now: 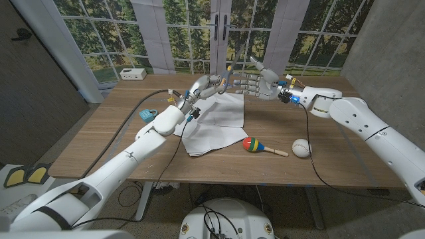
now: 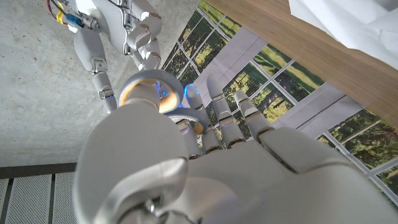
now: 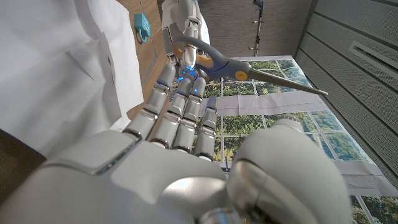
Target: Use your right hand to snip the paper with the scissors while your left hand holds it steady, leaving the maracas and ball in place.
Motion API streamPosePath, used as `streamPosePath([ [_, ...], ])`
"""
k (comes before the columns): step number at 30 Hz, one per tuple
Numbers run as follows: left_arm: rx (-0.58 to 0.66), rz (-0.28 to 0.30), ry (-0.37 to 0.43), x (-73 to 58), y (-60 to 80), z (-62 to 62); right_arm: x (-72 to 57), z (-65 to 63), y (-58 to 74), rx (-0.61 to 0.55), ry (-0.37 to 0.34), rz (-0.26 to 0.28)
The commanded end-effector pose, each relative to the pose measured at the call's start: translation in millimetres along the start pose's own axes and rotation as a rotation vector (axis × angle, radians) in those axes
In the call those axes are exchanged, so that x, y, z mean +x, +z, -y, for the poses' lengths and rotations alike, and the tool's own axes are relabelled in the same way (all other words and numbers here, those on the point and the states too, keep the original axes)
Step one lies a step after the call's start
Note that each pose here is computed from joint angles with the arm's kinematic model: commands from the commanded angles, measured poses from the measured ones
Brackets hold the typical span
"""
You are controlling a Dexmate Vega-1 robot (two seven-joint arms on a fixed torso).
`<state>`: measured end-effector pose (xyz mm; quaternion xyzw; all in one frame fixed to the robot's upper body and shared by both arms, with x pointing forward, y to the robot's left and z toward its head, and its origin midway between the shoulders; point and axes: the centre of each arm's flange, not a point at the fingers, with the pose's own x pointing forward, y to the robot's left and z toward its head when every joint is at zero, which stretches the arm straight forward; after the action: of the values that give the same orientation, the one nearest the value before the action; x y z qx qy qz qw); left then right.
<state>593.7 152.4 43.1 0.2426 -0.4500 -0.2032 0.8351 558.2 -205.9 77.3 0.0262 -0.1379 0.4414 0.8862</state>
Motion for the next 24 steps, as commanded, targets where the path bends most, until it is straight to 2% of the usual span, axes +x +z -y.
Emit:
streamPosePath([
  [1,-0.116,0.009,0.009,-4.5,-0.2,-5.7,-4.7,4.9,-4.1,0.036,-0.041,0.003],
  [15,-0.196,0.015,0.064,-11.3,-0.7,-10.6,-7.4,15.9,-0.6,0.035,-0.074,0.037],
  [24,-0.232,-0.002,0.059,-14.1,-4.4,-8.8,-7.3,17.5,-2.0,0.041,-0.075,0.037],
])
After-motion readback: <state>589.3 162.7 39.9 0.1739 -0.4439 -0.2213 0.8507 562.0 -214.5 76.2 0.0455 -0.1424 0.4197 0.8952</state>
